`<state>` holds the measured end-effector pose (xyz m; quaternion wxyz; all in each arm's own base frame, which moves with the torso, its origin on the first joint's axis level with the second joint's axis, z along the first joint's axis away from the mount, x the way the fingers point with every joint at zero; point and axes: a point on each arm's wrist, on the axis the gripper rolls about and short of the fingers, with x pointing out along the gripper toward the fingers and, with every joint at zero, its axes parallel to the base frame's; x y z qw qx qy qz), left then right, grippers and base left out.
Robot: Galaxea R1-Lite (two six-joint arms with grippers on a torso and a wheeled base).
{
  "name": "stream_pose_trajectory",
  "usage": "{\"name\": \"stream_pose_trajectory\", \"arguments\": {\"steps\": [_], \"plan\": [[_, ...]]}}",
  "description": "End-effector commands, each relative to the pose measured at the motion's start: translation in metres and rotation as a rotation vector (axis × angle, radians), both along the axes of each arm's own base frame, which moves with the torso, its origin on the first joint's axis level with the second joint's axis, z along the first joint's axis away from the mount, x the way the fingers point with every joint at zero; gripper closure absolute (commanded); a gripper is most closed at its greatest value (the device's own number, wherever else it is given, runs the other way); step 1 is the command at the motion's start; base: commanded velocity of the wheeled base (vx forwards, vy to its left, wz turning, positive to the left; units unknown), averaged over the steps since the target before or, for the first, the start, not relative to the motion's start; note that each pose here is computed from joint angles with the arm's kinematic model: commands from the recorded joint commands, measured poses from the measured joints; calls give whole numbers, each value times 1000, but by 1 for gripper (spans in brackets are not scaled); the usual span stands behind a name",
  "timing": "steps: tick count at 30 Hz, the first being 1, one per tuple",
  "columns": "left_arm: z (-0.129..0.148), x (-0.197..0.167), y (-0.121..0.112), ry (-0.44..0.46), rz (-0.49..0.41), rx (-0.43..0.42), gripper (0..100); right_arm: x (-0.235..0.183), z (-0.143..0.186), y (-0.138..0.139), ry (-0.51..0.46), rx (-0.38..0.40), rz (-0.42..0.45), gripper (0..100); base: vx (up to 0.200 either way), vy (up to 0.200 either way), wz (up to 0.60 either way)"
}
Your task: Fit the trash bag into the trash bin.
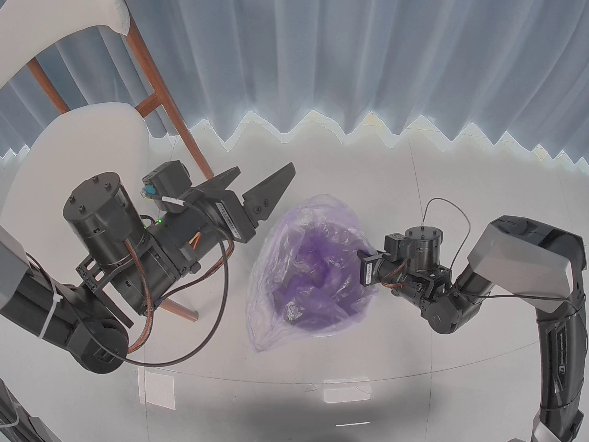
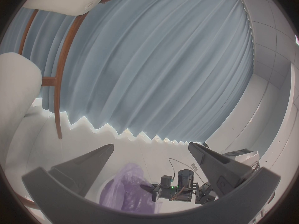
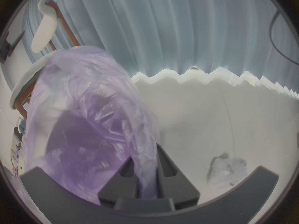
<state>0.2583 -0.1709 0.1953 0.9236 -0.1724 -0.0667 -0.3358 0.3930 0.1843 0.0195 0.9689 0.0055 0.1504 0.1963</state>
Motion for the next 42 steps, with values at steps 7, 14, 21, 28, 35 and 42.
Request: {"name": "stream_pose_trajectory", "arguments": {"steps": [7, 14, 21, 28, 35, 42], "plan": [[-11, -6, -6, 19, -24, 49, 0, -80, 101, -40, -36, 23, -10, 100, 0, 0, 0], [-35, -3, -3, 143, -37, 139, 0, -138, 94, -76, 73, 4, -5, 100, 0, 0, 0], [-71, 14, 6, 265, -65, 212, 0, -152, 87, -74, 62, 1, 26, 100, 0, 0, 0], [-81, 14, 7, 295, -161, 224, 0, -159, 77, -60, 79, -5, 86, 100, 0, 0, 0], [-84, 17, 11, 303, -174, 226, 0, -164, 78, -55, 52, 9, 109, 100, 0, 0, 0], [-79, 23, 10, 267, -160, 178, 100, -169, 78, -52, 42, 15, 132, 100, 0, 0, 0]]}}
